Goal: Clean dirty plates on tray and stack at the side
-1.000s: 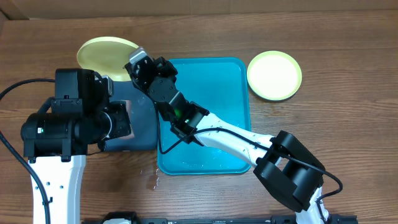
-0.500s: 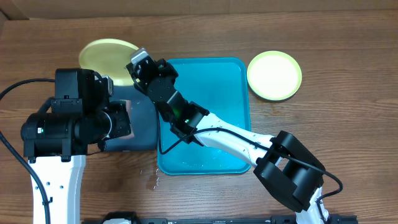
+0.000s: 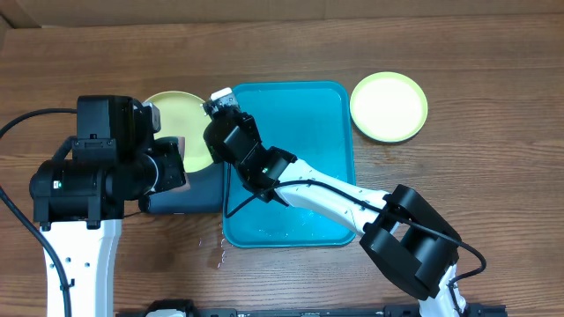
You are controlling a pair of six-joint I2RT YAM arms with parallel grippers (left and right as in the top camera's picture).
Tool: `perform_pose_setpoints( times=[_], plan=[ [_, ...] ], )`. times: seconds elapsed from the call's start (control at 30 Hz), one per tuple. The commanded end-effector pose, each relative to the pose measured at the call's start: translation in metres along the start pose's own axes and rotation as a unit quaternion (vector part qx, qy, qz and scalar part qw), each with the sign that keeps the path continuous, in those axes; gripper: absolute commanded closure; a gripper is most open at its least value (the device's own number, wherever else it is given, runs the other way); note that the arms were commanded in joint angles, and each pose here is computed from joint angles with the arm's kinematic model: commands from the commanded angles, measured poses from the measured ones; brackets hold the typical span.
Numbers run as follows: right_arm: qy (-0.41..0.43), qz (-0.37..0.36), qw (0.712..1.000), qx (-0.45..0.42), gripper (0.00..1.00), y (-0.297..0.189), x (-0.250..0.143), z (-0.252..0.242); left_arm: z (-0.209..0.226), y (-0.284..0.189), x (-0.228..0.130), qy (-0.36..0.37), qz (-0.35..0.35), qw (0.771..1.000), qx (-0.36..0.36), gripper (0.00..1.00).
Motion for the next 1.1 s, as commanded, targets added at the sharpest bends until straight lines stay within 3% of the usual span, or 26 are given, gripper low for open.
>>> perform_pose_setpoints(
  times=[0.0,0.2,0.43,0.7,1.07],
  plan=[
    [0.058,-0.024,0.998,0.022,0.96,-0.013,0.035,-0.004,-0.002,-0.007,0.002,0.017,-0.019,1.0,-0.003,0.96],
    [0.093,-0.008,0.995,-0.033,0.96,-0.033,0.062,-0.061,0.005,-0.003,0.011,0.016,-0.031,0.999,0.023,0.96],
    [0.153,0.096,0.981,-0.073,0.96,-0.062,0.062,-0.152,0.016,0.019,0.031,0.011,-0.031,0.997,0.069,0.96],
    [0.272,0.213,0.934,-0.094,0.96,-0.094,0.035,-0.254,0.043,0.08,0.048,0.012,0.039,0.986,0.163,0.96],
    [0.368,0.244,0.878,-0.185,0.96,-0.14,0.012,-0.354,0.059,0.195,0.056,0.053,0.133,0.973,0.184,0.96]
  ],
)
Point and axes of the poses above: each gripper's point midway between its finger pads, its own y axis out along the fingers, its own z axis along the line the jaws close on, x = y × z, the point moved 4 cm from there along -y, back along the fingers, and after that the axes turned 5 degrees about y, right-handed, at the moved point
